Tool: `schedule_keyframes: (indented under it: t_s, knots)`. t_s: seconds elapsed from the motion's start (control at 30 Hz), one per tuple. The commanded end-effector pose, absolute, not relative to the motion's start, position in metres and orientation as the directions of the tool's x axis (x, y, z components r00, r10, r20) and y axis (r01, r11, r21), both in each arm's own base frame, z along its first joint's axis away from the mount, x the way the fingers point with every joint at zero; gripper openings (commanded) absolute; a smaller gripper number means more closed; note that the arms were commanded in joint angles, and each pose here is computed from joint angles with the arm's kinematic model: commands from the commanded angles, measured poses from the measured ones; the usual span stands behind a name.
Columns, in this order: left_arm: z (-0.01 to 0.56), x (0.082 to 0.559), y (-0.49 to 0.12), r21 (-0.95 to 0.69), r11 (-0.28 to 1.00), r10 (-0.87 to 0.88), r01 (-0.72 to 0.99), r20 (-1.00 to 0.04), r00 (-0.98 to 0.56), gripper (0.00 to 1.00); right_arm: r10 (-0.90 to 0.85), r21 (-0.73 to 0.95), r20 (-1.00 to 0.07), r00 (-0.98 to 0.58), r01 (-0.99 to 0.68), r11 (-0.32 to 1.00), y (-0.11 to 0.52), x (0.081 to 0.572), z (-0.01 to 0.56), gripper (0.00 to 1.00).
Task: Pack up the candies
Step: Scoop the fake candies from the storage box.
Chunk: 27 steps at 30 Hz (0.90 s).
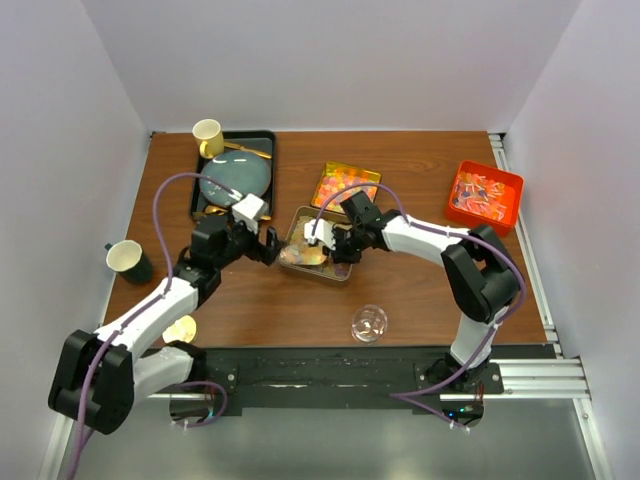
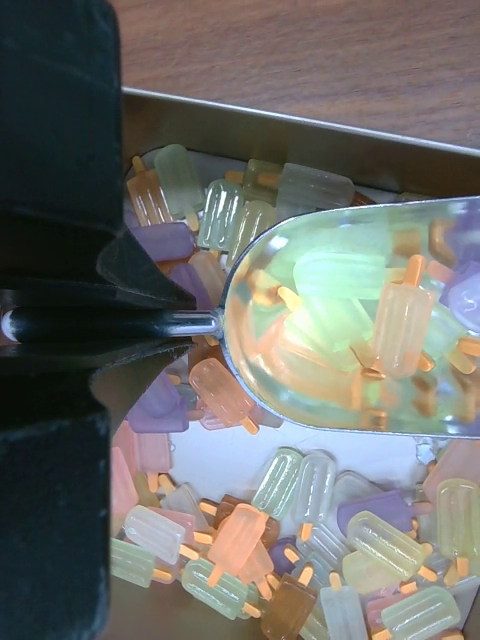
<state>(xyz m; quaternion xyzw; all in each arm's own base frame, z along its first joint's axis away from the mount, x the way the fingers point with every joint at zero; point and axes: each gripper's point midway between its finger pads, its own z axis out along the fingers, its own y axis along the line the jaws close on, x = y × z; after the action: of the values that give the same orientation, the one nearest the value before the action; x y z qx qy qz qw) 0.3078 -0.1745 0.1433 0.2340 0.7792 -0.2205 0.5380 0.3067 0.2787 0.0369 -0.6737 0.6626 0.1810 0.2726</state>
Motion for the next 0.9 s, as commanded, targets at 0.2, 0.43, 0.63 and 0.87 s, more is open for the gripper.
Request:
schedule_keyframes:
  t_s: [0.2, 0.43, 0.63, 0.87]
  knots:
    - [0.188, 0.362, -0.121, -0.042, 0.906, 0.07, 0.421, -0.967, -0.246, 0.89, -0.661, -0.165, -0.75, -0.006, -0.967, 0.196, 0.285, 0.324, 0.08, 0.0]
    - [0.18, 0.368, -0.102, 0.006, 0.923, 0.122, 0.385, -0.952, -0.279, 0.89, -0.588, -0.172, -0.808, -0.021, -0.948, 0.27, 0.288, 0.324, 0.095, 0.0]
    - [0.178, 0.37, -0.106, -0.005, 0.91, 0.122, 0.414, -0.952, -0.281, 0.88, -0.63, -0.176, -0.777, -0.017, -0.954, 0.243, 0.28, 0.316, 0.087, 0.0]
    - [0.174, 0.371, -0.105, 0.01, 0.908, 0.137, 0.418, -0.952, -0.274, 0.88, -0.622, -0.195, -0.783, 0.011, -0.954, 0.228, 0.273, 0.31, 0.098, 0.0]
